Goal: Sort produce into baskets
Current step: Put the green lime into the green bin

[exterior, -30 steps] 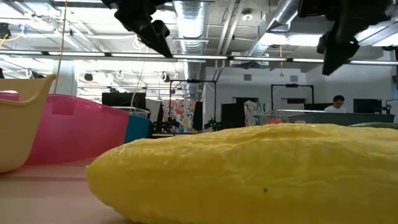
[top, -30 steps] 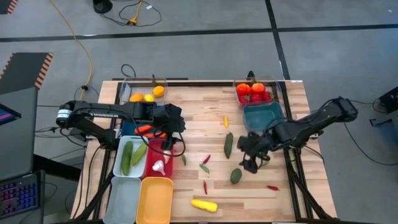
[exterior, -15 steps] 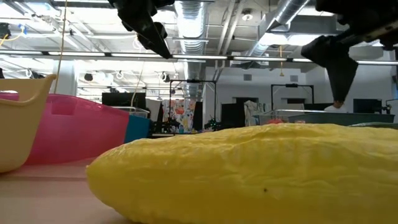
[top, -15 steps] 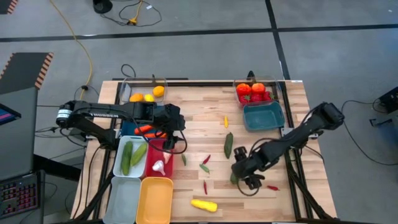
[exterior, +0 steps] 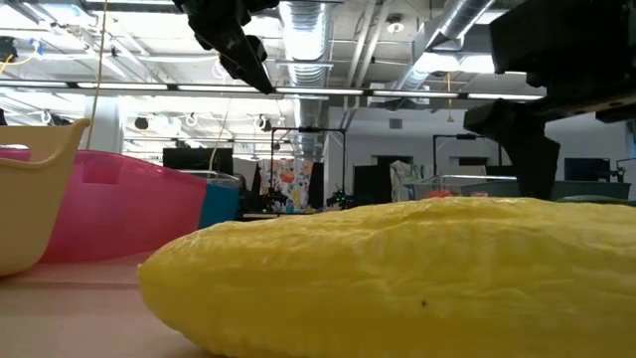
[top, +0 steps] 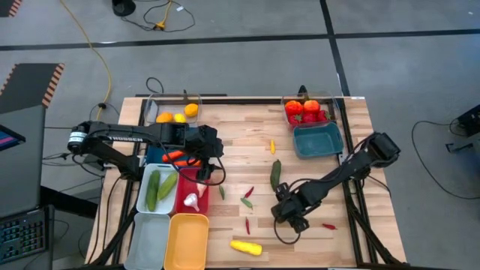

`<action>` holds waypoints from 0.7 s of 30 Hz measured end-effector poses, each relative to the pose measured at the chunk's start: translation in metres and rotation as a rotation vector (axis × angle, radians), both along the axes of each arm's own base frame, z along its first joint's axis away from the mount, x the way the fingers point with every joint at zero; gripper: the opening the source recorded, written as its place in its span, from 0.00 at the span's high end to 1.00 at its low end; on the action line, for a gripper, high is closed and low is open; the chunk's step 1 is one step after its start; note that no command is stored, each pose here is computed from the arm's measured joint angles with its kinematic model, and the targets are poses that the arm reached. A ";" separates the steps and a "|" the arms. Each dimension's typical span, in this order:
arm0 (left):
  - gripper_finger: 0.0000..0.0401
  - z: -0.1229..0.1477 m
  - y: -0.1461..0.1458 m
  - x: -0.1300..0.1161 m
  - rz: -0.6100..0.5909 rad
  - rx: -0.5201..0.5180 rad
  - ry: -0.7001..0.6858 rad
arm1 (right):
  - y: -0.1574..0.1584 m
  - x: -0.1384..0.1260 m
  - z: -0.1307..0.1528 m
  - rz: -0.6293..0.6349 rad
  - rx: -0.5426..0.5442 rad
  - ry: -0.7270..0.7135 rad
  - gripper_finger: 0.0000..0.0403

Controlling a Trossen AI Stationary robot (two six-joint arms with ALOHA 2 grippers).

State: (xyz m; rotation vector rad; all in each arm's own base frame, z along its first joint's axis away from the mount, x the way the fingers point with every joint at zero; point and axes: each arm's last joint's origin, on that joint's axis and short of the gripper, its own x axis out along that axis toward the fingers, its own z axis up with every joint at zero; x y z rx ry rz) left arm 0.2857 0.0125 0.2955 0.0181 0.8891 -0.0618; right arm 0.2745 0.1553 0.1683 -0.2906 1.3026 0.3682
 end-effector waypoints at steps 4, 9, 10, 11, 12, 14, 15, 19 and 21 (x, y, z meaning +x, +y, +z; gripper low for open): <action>0.36 0.000 0.000 0.000 -0.001 -0.001 0.000 | 0.002 0.002 -0.010 0.011 -0.002 0.038 0.19; 0.36 0.000 0.000 0.000 -0.002 0.001 -0.001 | 0.002 0.003 -0.015 0.007 -0.006 0.054 0.27; 0.36 0.000 0.000 0.000 -0.002 0.001 0.000 | 0.002 0.003 -0.015 0.006 -0.005 0.055 0.29; 0.36 0.000 0.000 0.000 -0.002 0.001 0.000 | 0.002 0.003 -0.015 0.005 -0.004 0.054 0.30; 0.36 0.000 0.000 0.000 -0.002 0.001 0.000 | 0.003 0.003 -0.015 0.005 -0.004 0.053 0.32; 0.36 0.000 0.000 0.000 -0.002 0.001 -0.001 | 0.003 0.003 -0.014 0.005 -0.003 0.052 0.34; 0.36 0.000 0.000 0.000 -0.003 0.001 -0.001 | 0.003 0.003 -0.012 0.005 -0.003 0.053 0.35; 0.36 0.000 0.000 0.000 -0.002 0.001 -0.001 | 0.001 0.005 0.003 -0.012 0.004 0.045 0.37; 0.36 0.000 0.000 0.000 -0.002 0.001 -0.004 | -0.004 0.003 0.015 -0.024 0.003 0.043 0.37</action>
